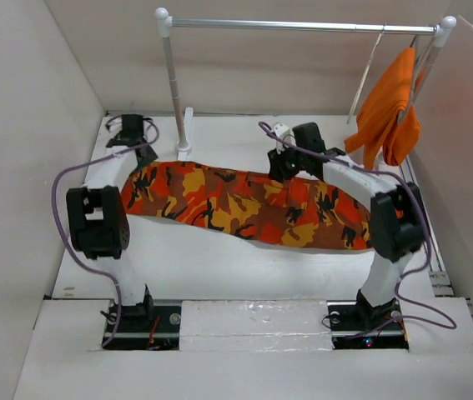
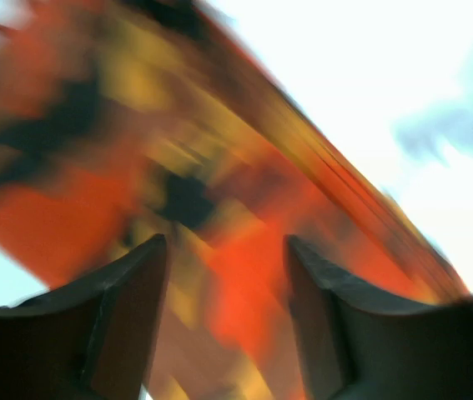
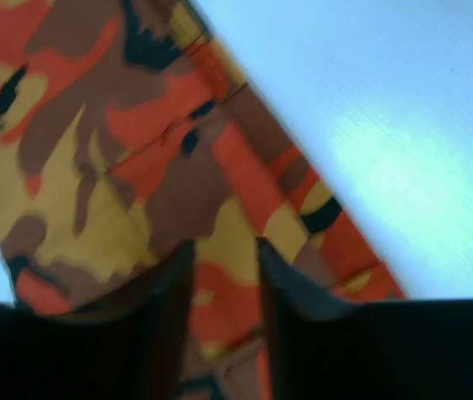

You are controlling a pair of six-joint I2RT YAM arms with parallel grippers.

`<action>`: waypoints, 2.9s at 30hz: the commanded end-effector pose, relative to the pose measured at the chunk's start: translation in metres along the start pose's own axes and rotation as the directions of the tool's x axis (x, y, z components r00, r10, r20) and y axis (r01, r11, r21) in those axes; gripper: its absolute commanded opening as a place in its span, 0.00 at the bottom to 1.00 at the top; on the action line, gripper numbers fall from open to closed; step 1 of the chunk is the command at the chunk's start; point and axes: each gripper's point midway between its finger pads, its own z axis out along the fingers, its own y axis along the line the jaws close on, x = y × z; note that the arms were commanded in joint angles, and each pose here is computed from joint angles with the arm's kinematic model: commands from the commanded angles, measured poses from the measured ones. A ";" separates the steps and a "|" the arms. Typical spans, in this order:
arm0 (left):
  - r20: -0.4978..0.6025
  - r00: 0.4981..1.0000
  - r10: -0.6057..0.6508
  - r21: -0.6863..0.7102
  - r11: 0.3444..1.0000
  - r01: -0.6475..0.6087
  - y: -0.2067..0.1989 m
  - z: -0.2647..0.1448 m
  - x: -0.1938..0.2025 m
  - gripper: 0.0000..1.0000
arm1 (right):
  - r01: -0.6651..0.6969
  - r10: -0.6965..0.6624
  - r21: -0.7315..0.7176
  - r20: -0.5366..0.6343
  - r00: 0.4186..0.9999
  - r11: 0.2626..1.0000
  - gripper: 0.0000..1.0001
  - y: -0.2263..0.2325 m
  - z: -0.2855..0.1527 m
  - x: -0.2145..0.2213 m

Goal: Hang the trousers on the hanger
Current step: Fold the trousers at the center of the board.

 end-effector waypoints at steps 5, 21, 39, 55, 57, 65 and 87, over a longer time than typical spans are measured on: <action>-0.162 0.972 0.168 0.454 0.888 -0.077 -0.114 -0.067 0.140 0.46 | -0.070 0.070 0.029 -0.011 0.997 0.997 0.08 0.044 -0.030 0.067; -0.345 0.933 0.103 0.181 0.983 -0.041 0.006 -0.055 0.202 0.46 | -0.207 0.198 -0.008 -0.267 0.943 0.978 0.00 0.138 -0.062 0.215; -0.029 0.973 0.230 0.654 0.740 -0.155 -0.095 -0.205 0.149 0.34 | -0.735 0.528 0.473 0.512 0.678 0.486 0.78 -0.024 -0.274 0.168; 0.091 0.863 0.497 0.787 0.495 -0.368 -0.107 -0.275 0.268 0.02 | -0.832 0.591 0.521 0.737 0.328 -0.188 1.00 -0.094 -0.325 0.292; 0.097 0.858 0.504 0.780 0.498 -0.380 -0.099 -0.272 0.269 0.02 | -0.841 0.607 0.496 0.743 0.283 -0.215 1.00 -0.104 -0.318 0.306; 0.112 0.838 0.534 0.734 0.523 -0.432 -0.078 -0.252 0.275 0.03 | -0.937 0.600 0.313 0.783 0.165 -0.151 0.74 -0.123 -0.278 0.312; 0.101 0.652 0.752 0.849 0.276 -0.450 -0.115 -0.296 0.409 0.03 | -0.686 -0.039 0.640 0.740 0.671 0.346 0.00 -0.012 -0.512 0.018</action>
